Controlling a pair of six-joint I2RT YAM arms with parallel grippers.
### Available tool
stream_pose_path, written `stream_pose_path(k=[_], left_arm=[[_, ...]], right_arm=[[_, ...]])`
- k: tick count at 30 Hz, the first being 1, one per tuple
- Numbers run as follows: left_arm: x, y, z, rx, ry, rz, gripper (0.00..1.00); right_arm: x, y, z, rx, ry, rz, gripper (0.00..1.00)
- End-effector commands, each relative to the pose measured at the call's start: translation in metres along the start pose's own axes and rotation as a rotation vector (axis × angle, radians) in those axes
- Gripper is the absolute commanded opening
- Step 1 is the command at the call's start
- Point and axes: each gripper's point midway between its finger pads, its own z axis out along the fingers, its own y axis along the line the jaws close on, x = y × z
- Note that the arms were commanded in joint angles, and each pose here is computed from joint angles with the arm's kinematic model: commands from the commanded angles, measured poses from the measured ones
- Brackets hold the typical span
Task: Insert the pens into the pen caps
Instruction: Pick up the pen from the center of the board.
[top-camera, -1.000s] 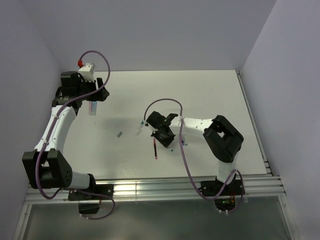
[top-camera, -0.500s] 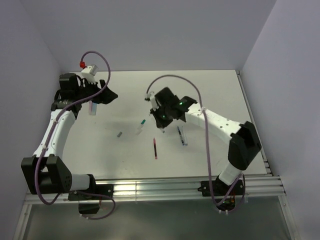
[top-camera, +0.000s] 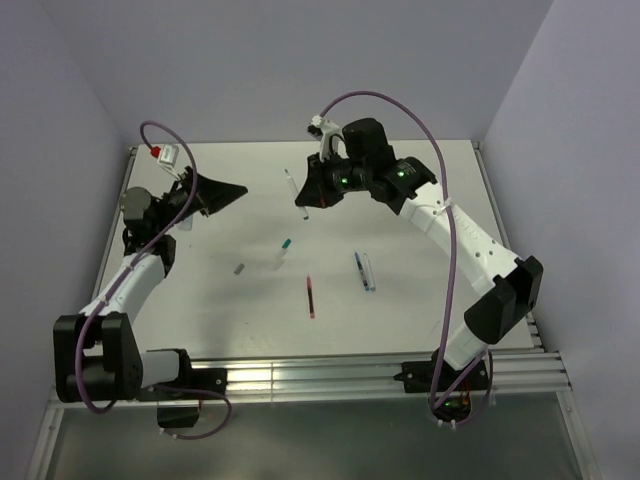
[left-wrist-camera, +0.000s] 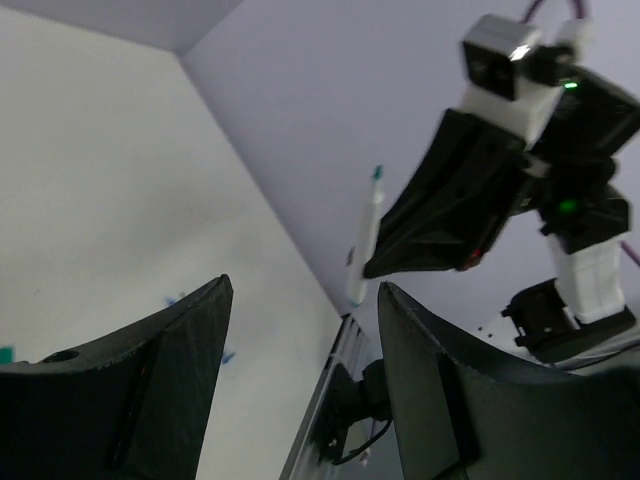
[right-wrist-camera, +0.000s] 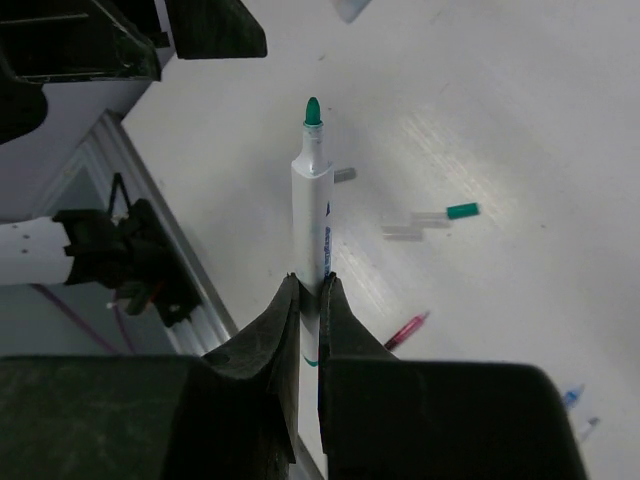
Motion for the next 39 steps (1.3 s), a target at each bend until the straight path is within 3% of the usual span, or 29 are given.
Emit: stream_pose_path(k=[1, 8, 29, 36, 38, 39], left_arm=[[-0.010, -0.077, 0.004, 0.241, -0.036, 0.092, 0.66], [0.004, -0.078, 0.027, 0.246, 0.030, 0.028, 0.65], [0.030, -0.079, 0.061, 0.221, 0.139, 0.011, 0.57], [0.033, -0.079, 0.062, 0.221, 0.145, -0.002, 0.34], [0.033, -0.080, 0.063, 0.223, 0.147, -0.002, 0.22], [0.034, -0.081, 0.064, 0.227, 0.150, -0.003, 0.10]], right_arm=[[-0.005, 0.023, 0.002, -0.129, -0.017, 0.054, 0.00], [-0.003, 0.035, 0.000, -0.168, -0.022, 0.054, 0.00], [-0.008, 0.053, -0.008, -0.208, -0.042, 0.044, 0.00], [-0.009, 0.055, -0.008, -0.216, -0.042, 0.048, 0.00], [-0.010, 0.056, -0.008, -0.225, -0.041, 0.047, 0.00], [-0.009, 0.056, -0.006, -0.228, -0.037, 0.049, 0.00]])
